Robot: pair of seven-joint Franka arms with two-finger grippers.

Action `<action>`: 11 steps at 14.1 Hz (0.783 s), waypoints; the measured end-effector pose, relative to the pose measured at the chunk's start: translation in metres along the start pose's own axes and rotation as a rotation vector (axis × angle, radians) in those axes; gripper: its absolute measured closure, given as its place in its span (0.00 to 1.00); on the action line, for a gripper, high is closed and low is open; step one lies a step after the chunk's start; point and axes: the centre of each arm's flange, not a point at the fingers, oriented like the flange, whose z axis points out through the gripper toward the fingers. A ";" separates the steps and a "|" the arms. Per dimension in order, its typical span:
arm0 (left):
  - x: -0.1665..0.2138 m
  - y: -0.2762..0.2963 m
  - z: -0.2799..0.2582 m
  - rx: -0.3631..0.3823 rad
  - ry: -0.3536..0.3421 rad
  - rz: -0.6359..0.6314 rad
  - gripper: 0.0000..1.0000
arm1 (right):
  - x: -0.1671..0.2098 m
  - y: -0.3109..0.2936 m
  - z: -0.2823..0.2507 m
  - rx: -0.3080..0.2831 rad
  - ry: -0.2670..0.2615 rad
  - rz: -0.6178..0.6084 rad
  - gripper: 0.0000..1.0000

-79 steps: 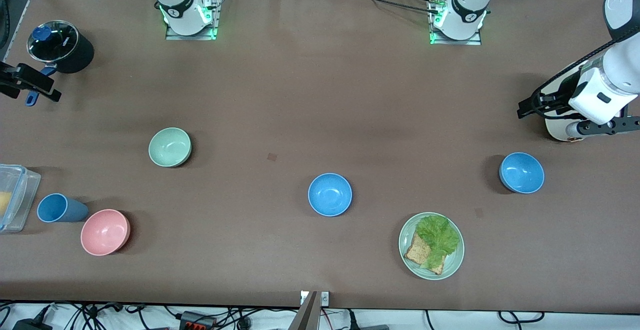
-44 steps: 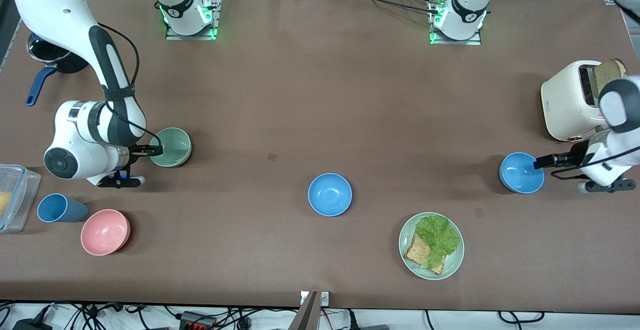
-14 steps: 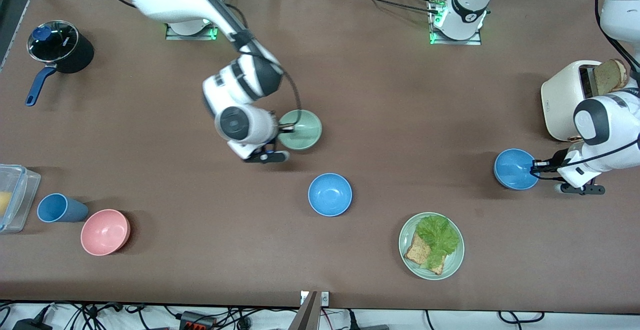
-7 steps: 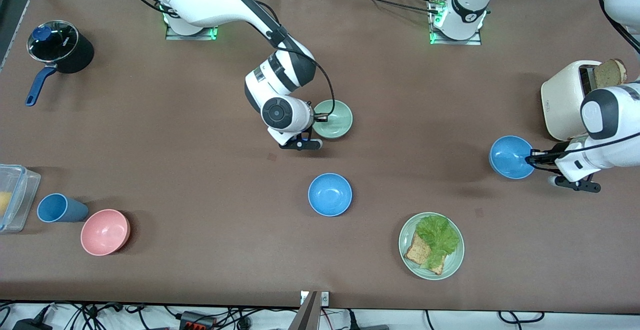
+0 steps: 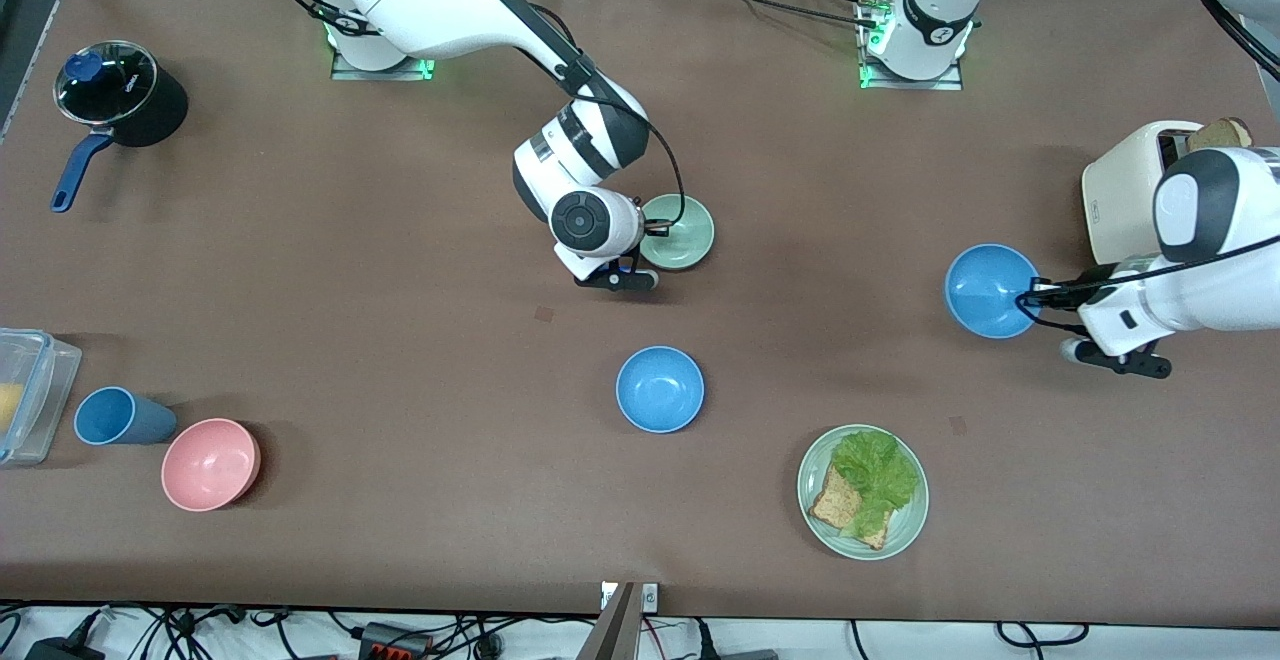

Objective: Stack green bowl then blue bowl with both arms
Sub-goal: 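Set down the green bowl, open the right gripper while the left gripper approaches, then lower the blue bowl into the green bowl with the left gripper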

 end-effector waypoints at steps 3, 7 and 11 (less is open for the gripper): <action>0.000 0.053 -0.005 -0.004 -0.020 -0.023 0.95 | 0.005 -0.001 -0.087 -0.007 0.058 0.016 0.44; -0.002 0.089 -0.010 -0.083 -0.027 -0.017 0.95 | 0.015 0.064 -0.259 -0.025 0.158 0.109 0.02; -0.015 0.174 -0.018 -0.111 -0.059 -0.114 0.95 | 0.046 0.167 -0.362 0.023 0.279 0.174 0.00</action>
